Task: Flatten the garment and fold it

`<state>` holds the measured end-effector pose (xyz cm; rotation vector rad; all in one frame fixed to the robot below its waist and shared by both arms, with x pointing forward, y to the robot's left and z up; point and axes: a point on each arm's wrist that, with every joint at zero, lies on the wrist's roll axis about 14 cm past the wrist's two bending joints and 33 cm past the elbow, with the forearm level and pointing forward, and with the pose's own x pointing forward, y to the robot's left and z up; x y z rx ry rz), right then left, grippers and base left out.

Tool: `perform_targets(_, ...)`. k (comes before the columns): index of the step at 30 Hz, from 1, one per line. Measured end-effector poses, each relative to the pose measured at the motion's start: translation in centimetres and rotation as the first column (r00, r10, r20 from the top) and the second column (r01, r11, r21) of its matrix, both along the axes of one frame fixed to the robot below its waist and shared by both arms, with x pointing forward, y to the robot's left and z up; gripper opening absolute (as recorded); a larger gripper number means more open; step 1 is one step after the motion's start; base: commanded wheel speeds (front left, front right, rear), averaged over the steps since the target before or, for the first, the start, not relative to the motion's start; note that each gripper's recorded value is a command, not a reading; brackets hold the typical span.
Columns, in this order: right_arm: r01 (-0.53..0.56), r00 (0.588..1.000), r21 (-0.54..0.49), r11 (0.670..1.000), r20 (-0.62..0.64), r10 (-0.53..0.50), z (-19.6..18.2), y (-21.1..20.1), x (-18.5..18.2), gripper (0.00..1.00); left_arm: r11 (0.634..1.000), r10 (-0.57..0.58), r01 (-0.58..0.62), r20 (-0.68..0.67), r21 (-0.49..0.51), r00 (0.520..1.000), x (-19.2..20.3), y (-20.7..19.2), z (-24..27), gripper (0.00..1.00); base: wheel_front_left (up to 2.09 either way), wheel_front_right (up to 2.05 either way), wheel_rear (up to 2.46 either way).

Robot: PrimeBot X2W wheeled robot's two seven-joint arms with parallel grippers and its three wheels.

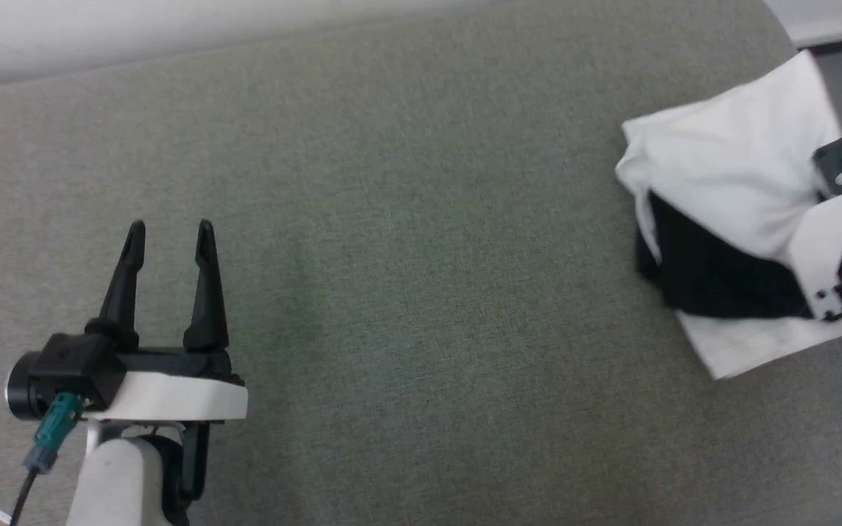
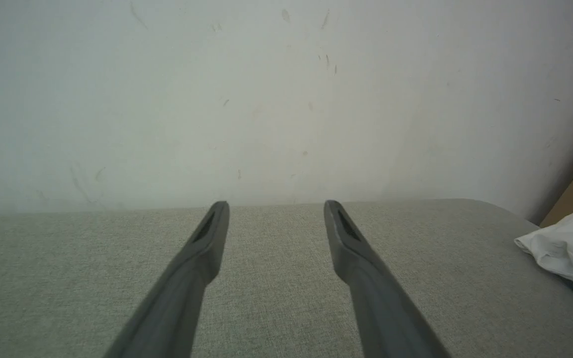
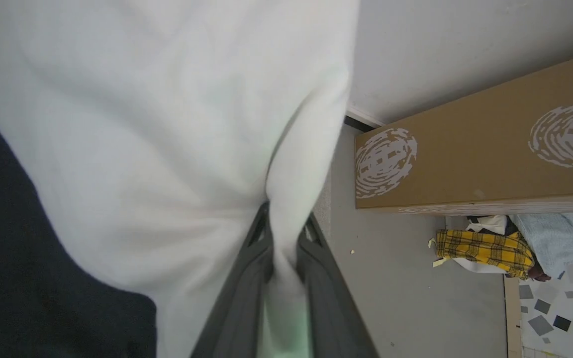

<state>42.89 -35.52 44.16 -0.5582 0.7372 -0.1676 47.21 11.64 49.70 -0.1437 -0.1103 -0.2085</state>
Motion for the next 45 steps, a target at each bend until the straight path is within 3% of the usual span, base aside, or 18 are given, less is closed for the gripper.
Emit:
perform_targets(9, 0.116, 0.993, -0.071, 0.991, -0.001, -0.116, -1.1, -4.9, 1.1, 0.00, 0.999, -0.040, 0.042, -0.065, 0.027, 0.997, 2.0, -0.7, -3.2, 1.00, 0.00, 0.00, 0.00)
perform_targets(14, 0.179, 0.983, -0.051, 0.983, -0.029, -0.181, -3.0, -5.5, 0.8, 0.00, 0.999, -0.033, 0.037, -0.097, 0.035, 0.995, 1.9, -0.3, -4.5, 1.00, 0.00, 0.00, 0.00)
perform_targets(15, 0.191, 0.981, -0.041, 0.981, -0.030, -0.192, -3.3, -5.5, 0.7, 0.22, 0.999, -0.029, 0.033, -0.099, 0.037, 0.995, 1.8, -0.1, -4.5, 1.00, 0.00, 0.00, 0.00)
perform_targets(16, 0.205, 0.978, -0.025, 0.978, -0.025, -0.206, -3.4, -5.5, 0.7, 0.85, 0.999, -0.026, 0.030, -0.101, 0.038, 0.995, 1.7, 0.0, -4.5, 1.00, 0.00, 0.00, 0.00)
perform_targets(17, 0.206, 0.978, -0.014, 0.978, -0.007, -0.207, -3.3, -5.4, 0.8, 1.00, 0.999, -0.023, 0.027, -0.103, 0.040, 0.994, 1.6, 0.1, -4.5, 1.00, 0.00, 0.00, 0.00)
perform_targets(24, 0.176, 0.973, 0.025, 0.984, 0.148, -0.178, -0.3, -5.0, 0.8, 1.00, 1.000, -0.004, 0.006, -0.081, 0.022, 0.997, 0.0, 0.3, -2.7, 1.00, 0.00, 0.00, 0.00)
perform_targets(28, 0.134, 0.945, 0.089, 0.987, 0.288, -0.155, 2.2, -4.0, 0.6, 1.00, 1.000, 0.021, -0.020, -0.072, 0.007, 0.997, -1.6, 0.8, -1.7, 1.00, 0.00, 0.00, 0.00)
perform_targets(37, -0.053, 0.767, 0.253, 0.966, 0.630, -0.123, 9.3, 1.7, 0.1, 1.00, 0.995, 0.095, -0.096, -0.017, -0.024, 0.995, -4.7, 2.9, 1.5, 1.00, 0.00, 0.00, 0.00)
perform_targets(41, -0.185, 0.683, 0.310, 0.932, 0.723, -0.105, 11.2, 6.3, -0.4, 1.00, 0.990, 0.141, -0.142, -0.012, -0.019, 0.990, -6.3, 4.4, 1.9, 1.00, 0.00, 0.00, 0.00)
perform_targets(45, -0.308, 0.644, 0.340, 0.889, 0.762, -0.069, 11.8, 11.1, -1.3, 1.00, 0.985, 0.172, -0.172, -0.005, -0.020, 0.985, -7.5, 5.4, 2.4, 1.00, 0.00, 0.00, 0.00)
